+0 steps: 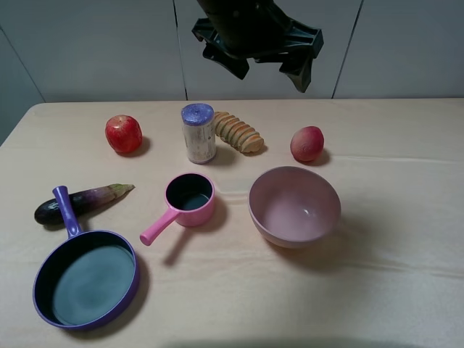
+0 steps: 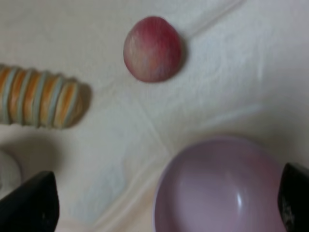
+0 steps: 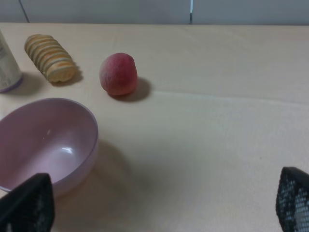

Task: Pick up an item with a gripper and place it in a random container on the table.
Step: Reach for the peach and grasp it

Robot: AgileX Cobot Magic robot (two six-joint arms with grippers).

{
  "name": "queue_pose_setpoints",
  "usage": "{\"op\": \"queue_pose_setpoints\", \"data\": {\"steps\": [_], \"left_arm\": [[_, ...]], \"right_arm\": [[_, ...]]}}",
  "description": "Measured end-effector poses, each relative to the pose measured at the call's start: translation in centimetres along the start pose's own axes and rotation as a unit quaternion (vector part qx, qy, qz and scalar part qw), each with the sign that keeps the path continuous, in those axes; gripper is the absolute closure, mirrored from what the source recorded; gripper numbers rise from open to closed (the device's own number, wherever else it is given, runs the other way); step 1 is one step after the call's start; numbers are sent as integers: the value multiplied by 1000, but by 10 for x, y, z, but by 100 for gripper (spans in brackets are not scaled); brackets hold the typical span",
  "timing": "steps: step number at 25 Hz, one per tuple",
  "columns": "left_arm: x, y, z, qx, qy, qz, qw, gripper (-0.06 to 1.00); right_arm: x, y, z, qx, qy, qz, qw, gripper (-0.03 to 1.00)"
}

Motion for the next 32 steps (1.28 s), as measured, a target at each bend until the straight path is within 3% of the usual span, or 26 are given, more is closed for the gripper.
{"op": "queue_pose_setpoints", "data": {"steps": [11, 16, 24, 32], "left_arm": [[-1, -67, 30, -1, 8, 2, 1000, 4], [6, -99, 35, -3, 0, 20, 1000, 4], [11, -141, 28, 8, -6, 31, 999, 4], [-4, -159, 20, 8, -10, 24, 1000, 4]], "right_arm": [[0, 0, 0, 0, 0, 0, 1000, 27], [0, 0, 0, 0, 0, 0, 1000, 27], [0, 0, 0, 0, 0, 0, 1000, 27], [0, 0, 0, 0, 0, 0, 1000, 27]]}}
Point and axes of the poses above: a point on each arm's last joint axis where the gripper is mounted, y pointing back along that axis away from the gripper, x along the wrist's bending axis when the last joint is at zero, z = x × y, the point moved 7 cm from there along -y, pointing out along that axis toward the gripper, and after that the axes turned 3 degrees about y, right-handed, at the moved point
